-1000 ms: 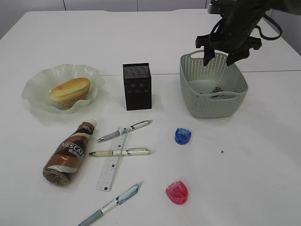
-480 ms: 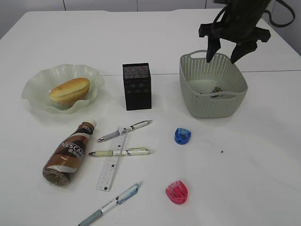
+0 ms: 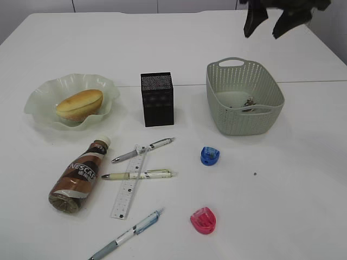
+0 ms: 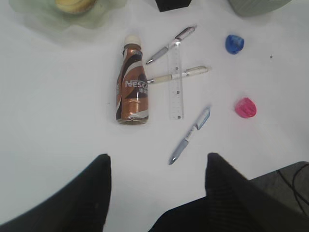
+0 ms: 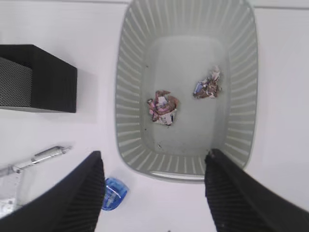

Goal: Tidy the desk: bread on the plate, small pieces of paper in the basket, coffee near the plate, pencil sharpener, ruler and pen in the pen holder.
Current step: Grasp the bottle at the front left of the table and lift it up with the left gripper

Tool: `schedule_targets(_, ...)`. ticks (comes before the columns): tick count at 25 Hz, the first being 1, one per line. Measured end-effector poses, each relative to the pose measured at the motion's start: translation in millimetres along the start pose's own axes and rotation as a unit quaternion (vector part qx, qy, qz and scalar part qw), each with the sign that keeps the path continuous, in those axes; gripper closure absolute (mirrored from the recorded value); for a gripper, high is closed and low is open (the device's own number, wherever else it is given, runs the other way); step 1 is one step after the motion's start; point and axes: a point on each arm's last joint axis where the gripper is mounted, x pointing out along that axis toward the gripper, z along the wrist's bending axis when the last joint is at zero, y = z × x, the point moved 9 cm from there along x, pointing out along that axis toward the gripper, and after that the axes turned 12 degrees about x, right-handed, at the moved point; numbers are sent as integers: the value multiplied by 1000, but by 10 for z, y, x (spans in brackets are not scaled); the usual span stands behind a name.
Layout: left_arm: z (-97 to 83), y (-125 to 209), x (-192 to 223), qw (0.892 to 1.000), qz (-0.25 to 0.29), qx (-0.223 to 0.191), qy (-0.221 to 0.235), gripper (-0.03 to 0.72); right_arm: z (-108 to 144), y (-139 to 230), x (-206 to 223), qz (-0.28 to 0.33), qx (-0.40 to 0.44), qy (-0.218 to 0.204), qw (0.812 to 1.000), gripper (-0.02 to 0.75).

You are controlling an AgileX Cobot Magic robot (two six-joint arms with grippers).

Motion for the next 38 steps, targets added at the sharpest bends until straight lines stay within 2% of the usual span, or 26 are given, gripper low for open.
schedule_targets(5,100,-34,502,996,84,-5,-1,171,99,84,-653,-39,-13,-32,999,259)
schedule_targets(8,155,-87,780,992,126,0,0,162,80,246,-913,-44,-16,-37,998,259)
schedule_targets(13,228,-368,1158,988,152,16,4,159,-5,589,-1180,-37,-17,-36,998,259)
schedule_targets(19,187,-591,1688,981,186,57,1,159,-97,932,-1394,-34,-17,-35,999,259)
schedule_targets(23,195,-475,2089,970,235,67,-1,159,-118,1020,-1517,-43,-19,-37,998,259)
schedule_targets(30,360,-217,2556,950,302,77,-20,158,-118,1043,-1612,-53,-20,-40,998,259)
schedule_targets(34,391,-134,2729,943,323,76,-20,118,-118,1043,-1612,-53,-20,-40,998,259)
schedule_targets(38,406,-204,2874,944,321,76,-20,100,-119,1046,-1611,-52,-20,-40,998,259)
